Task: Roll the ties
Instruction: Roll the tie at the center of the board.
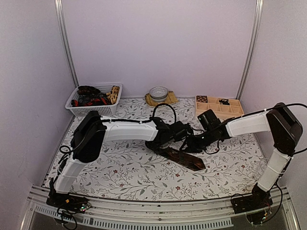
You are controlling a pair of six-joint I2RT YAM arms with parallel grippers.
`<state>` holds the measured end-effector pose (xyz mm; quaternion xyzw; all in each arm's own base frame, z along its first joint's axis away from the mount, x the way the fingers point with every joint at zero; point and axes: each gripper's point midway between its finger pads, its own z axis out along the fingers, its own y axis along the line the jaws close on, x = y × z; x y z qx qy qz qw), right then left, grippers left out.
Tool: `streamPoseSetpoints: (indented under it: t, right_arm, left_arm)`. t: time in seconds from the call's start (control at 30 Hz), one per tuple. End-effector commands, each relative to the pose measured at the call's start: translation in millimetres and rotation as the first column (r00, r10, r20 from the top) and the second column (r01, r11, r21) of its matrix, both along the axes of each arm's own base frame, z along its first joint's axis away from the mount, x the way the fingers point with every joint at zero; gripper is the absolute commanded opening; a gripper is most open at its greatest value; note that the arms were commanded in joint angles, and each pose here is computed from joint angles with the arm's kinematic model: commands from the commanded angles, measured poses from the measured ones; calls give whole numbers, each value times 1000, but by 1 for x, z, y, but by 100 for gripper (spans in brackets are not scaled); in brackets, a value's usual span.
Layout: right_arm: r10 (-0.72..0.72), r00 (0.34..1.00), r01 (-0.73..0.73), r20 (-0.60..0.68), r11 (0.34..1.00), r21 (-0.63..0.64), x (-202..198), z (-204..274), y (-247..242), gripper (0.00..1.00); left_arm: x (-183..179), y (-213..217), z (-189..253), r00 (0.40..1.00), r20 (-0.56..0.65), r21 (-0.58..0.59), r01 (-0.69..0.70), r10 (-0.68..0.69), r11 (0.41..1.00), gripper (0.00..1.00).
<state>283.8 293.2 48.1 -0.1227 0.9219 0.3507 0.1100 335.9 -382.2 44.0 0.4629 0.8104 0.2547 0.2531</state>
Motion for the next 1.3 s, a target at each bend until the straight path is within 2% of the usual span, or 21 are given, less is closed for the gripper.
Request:
streamPoseSetpoints:
  t: [0.0, 0.1, 0.33, 0.43, 0.67, 0.87, 0.97, 1.07, 1.2, 1.27]
  right_arm:
    - [-14, 992, 10, 127, 999, 30, 13, 46, -2, 35]
    - [-12, 993, 9, 116, 1000, 29, 12, 44, -2, 35]
    - [-10, 995, 6, 100, 999, 35, 11, 42, 0, 35]
    - [-11, 996, 8, 93, 1000, 28, 12, 39, 0, 35]
    - [-11, 998, 9, 65, 1000, 26, 12, 32, 2, 35]
    - [-1, 1000, 0, 21, 1000, 6, 6, 20, -1, 35]
    - [-14, 1000, 14, -1, 1000, 13, 2, 14, -7, 35]
    - [-47, 999, 47, -14, 999, 14, 2, 11, -18, 35]
    - [-75, 997, 75, -12, 997, 10, 6, 11, -29, 34]
    - [-85, 996, 85, -5, 996, 10, 9, 14, -33, 34]
  left_arm:
    - [-4, -3, -15, 1000, -29, 2, -2, 3, 1000, 42]
    - [-7, -3, -22, 999, -44, 9, 0, 1, 1000, 37]
    - [-17, -4, -33, 999, -48, 36, 12, -11, 999, 13]
    - [-26, -8, -36, 998, -51, 36, 22, -20, 999, 7]
    - [-49, -26, -55, 994, -96, 28, 62, -59, 998, 6]
    - [-55, -18, -73, 998, -46, 162, 56, -49, 985, 6]
    - [-56, -11, -78, 999, -16, 210, 49, -47, 976, 0]
    - [-56, -5, -81, 999, 2, 237, 50, -52, 970, 0]
    - [-67, -11, -95, 995, -75, 181, 77, -64, 980, 0]
    - [-69, -17, -93, 993, -99, 128, 83, -71, 988, 7]
